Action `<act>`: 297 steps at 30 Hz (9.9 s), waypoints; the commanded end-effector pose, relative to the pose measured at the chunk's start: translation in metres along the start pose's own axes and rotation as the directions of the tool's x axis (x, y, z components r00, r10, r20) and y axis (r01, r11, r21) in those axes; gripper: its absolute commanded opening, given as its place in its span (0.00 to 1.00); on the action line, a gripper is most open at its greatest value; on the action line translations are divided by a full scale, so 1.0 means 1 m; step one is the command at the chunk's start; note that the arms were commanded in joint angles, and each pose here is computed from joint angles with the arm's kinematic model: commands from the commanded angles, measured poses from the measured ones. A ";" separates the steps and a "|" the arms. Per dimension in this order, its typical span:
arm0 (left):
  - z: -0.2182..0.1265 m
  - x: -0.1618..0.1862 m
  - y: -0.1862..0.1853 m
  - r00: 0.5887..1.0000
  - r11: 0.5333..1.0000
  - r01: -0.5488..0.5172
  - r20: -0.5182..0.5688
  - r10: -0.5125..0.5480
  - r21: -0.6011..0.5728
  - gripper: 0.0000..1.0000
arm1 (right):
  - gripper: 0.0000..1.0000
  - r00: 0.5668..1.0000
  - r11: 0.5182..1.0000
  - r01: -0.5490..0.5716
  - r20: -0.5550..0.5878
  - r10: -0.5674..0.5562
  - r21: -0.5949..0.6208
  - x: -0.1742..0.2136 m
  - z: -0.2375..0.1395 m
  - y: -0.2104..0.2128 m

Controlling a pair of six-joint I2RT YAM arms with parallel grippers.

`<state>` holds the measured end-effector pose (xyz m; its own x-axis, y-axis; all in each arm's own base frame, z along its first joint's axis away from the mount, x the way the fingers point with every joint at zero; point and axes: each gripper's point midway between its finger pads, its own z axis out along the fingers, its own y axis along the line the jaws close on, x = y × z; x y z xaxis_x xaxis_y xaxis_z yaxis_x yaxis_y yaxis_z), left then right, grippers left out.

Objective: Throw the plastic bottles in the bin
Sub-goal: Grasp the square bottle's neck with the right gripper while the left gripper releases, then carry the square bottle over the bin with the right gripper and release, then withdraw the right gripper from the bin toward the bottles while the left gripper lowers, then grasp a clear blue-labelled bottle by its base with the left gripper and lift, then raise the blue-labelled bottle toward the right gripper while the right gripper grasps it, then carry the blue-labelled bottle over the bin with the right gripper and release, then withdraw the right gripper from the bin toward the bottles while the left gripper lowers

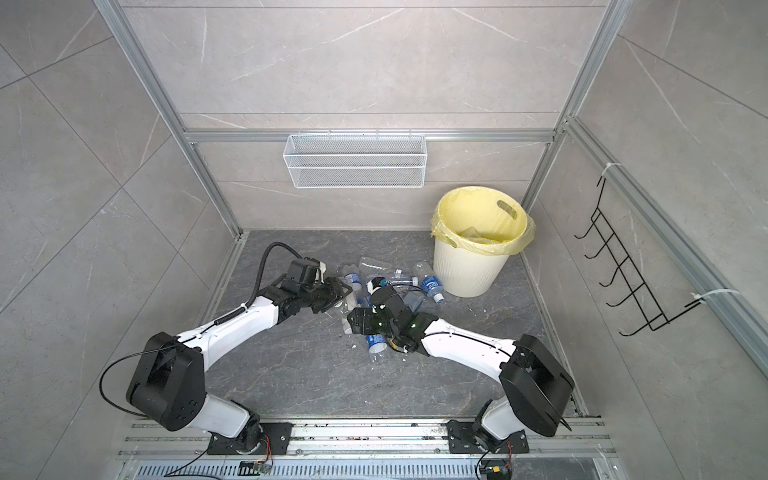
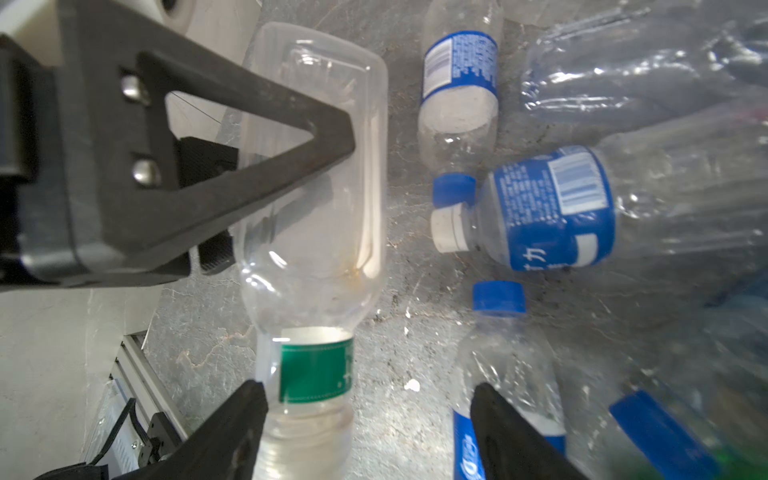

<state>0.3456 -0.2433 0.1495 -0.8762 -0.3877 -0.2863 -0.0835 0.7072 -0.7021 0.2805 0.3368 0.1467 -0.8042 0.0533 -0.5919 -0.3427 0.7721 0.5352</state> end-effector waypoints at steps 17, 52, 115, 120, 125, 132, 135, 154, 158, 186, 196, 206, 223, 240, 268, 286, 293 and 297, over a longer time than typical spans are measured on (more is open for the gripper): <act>-0.022 -0.013 -0.044 0.999 0.988 -0.022 0.052 0.014 0.156 0.60 | 0.45 1.000 0.999 0.030 0.005 -0.030 0.016 -0.003 0.003 0.014; -0.096 0.044 -0.227 0.769 0.684 -0.639 0.288 0.570 0.352 1.00 | 0.37 0.734 0.763 -0.042 0.539 -0.414 0.645 -0.232 -0.329 -0.025; 0.079 -0.092 0.026 0.941 0.883 -0.322 -0.013 0.338 -0.341 0.98 | 1.00 0.968 0.929 0.181 0.109 -0.227 0.322 -0.081 -0.049 -0.046; 0.090 -0.096 0.036 0.943 0.868 -0.318 -0.029 0.333 -0.381 0.95 | 1.00 0.972 0.930 0.172 0.100 -0.215 0.324 -0.073 -0.046 -0.051; 0.105 -0.101 0.038 0.938 0.859 -0.333 -0.043 0.344 -0.389 0.92 | 1.00 0.977 0.940 0.156 0.090 -0.191 0.304 -0.065 -0.040 -0.053; 0.116 -0.101 0.051 0.941 0.847 -0.325 -0.058 0.332 -0.421 0.86 | 1.00 0.980 0.937 0.148 0.078 -0.182 0.315 -0.058 -0.039 -0.059; 0.119 -0.102 0.057 0.942 0.840 -0.322 -0.056 0.332 -0.437 0.81 | 1.00 0.981 0.937 0.149 0.075 -0.181 0.316 -0.059 -0.039 -0.058; 0.117 -0.090 0.086 0.966 0.863 -0.253 -0.057 0.254 -0.438 0.57 | 1.00 0.987 0.948 0.132 0.049 -0.152 0.289 -0.055 -0.023 -0.054; 0.108 -0.093 0.078 0.973 0.887 -0.223 -0.032 0.230 -0.405 0.54 | 1.00 0.988 0.951 0.128 0.047 -0.147 0.281 -0.055 -0.021 -0.051; 0.029 -0.083 -0.033 0.991 0.996 -0.084 0.101 0.086 -0.028 0.52 | 0.92 0.994 0.998 0.053 0.090 -0.056 0.036 -0.065 0.030 -0.009; 0.029 -0.069 -0.037 0.994 0.998 -0.070 0.079 0.069 0.003 0.52 | 0.81 0.997 0.999 0.037 0.071 -0.039 0.027 -0.066 0.046 -0.006; 0.026 -0.071 -0.039 0.994 0.998 -0.064 0.094 0.062 0.015 0.51 | 0.57 0.999 1.000 0.020 0.034 -0.020 0.007 -0.054 0.056 -0.004; 0.022 -0.071 -0.041 0.993 0.997 -0.070 0.095 0.069 0.013 0.63 | 0.23 0.999 0.999 0.033 0.035 -0.034 0.033 -0.055 0.048 -0.004; -0.043 -0.091 -0.060 0.964 0.991 -0.127 0.242 0.114 0.042 1.00 | 0.20 0.976 0.962 0.166 0.105 -0.192 0.219 -0.083 -0.020 -0.016; -0.063 0.042 -0.242 0.604 0.554 -0.797 0.328 0.727 0.239 1.00 | 0.20 0.855 0.746 -0.132 0.456 -0.247 0.652 -0.261 -0.278 -0.132; -0.045 0.048 -0.216 0.634 0.600 -0.773 0.258 0.729 0.206 1.00 | 1.00 0.864 0.800 -0.235 0.496 -0.088 0.552 -0.261 -0.293 -0.156; -0.037 0.040 -0.202 0.646 0.634 -0.762 0.234 0.727 0.133 1.00 | 1.00 0.869 0.857 -0.209 0.491 -0.059 0.472 -0.245 -0.282 -0.142; -0.031 0.033 -0.190 0.676 0.670 -0.734 0.214 0.705 0.111 1.00 | 1.00 0.883 0.875 -0.171 0.464 -0.068 0.453 -0.234 -0.270 -0.130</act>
<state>0.3068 -0.3791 0.3013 -0.5272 0.1285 -0.8400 0.6805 0.6559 -0.3268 0.3899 0.0379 0.3684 -0.4809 0.2811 -0.8305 0.1137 0.9592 0.2588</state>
